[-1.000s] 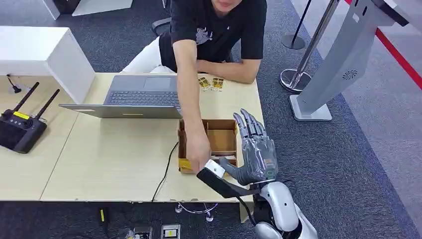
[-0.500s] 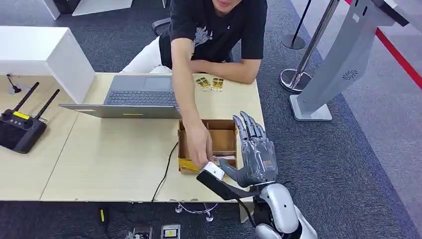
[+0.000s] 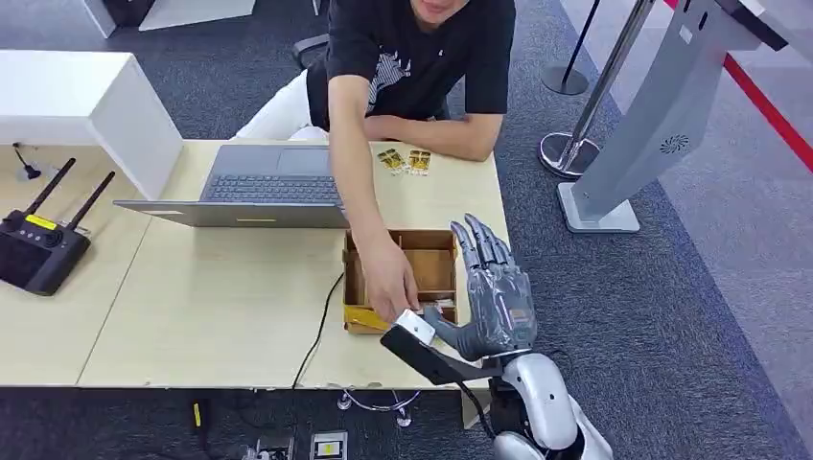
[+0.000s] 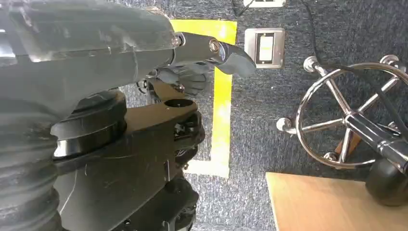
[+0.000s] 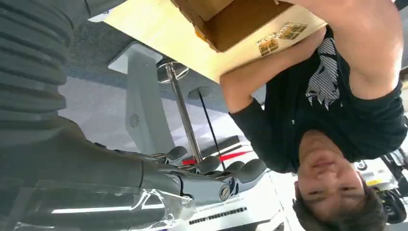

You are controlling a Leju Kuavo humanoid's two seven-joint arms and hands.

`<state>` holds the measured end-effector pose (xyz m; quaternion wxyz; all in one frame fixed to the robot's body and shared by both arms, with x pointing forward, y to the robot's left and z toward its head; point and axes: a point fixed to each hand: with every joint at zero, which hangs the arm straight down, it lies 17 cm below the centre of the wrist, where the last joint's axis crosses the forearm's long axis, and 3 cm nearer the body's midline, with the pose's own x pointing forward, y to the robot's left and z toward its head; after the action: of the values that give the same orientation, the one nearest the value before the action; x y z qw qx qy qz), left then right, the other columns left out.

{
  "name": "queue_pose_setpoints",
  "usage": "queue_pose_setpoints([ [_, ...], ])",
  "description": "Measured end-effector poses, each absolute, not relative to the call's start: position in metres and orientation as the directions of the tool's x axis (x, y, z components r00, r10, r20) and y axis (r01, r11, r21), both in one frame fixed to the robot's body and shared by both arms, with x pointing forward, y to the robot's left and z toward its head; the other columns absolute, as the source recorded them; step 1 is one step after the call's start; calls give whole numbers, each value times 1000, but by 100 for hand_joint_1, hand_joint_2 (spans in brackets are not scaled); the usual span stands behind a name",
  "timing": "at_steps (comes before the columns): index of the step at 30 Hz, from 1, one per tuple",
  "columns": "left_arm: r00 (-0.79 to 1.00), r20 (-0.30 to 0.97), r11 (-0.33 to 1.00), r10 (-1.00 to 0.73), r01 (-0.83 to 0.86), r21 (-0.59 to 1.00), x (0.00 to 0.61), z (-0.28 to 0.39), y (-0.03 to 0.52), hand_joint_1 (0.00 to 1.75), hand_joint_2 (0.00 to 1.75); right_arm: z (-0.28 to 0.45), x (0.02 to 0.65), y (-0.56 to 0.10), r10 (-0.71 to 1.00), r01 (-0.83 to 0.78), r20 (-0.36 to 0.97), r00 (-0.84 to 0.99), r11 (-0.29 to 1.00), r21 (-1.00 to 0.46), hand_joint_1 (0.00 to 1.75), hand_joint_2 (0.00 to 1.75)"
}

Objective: Pass the card to the sensor for recognition and then transmit it.

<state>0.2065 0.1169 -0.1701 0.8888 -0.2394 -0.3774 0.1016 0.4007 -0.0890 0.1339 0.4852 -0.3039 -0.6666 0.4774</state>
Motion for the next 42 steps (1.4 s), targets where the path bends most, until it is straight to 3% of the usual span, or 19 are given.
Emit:
queue_pose_setpoints([
  [11, 698, 621, 870, 357, -6, -493, 205, -172, 119, 0, 175, 131, 399, -92, 878, -70, 349, -328, 346, -936, 0, 175],
  [20, 701, 616, 871, 359, -15, -491, 204, -173, 119, 0, 175, 122, 398, -98, 929, -39, 192, -317, 189, -981, 0, 175],
  [28, 695, 615, 871, 372, -33, -490, 207, -172, 120, 0, 175, 116, 397, -92, 939, 74, -37, -342, -12, -997, 0, 175],
  [42, 696, 616, 868, 369, -21, -496, 207, -170, 116, 0, 175, 80, 404, -81, 918, 71, -138, -371, -120, -990, 0, 175],
])
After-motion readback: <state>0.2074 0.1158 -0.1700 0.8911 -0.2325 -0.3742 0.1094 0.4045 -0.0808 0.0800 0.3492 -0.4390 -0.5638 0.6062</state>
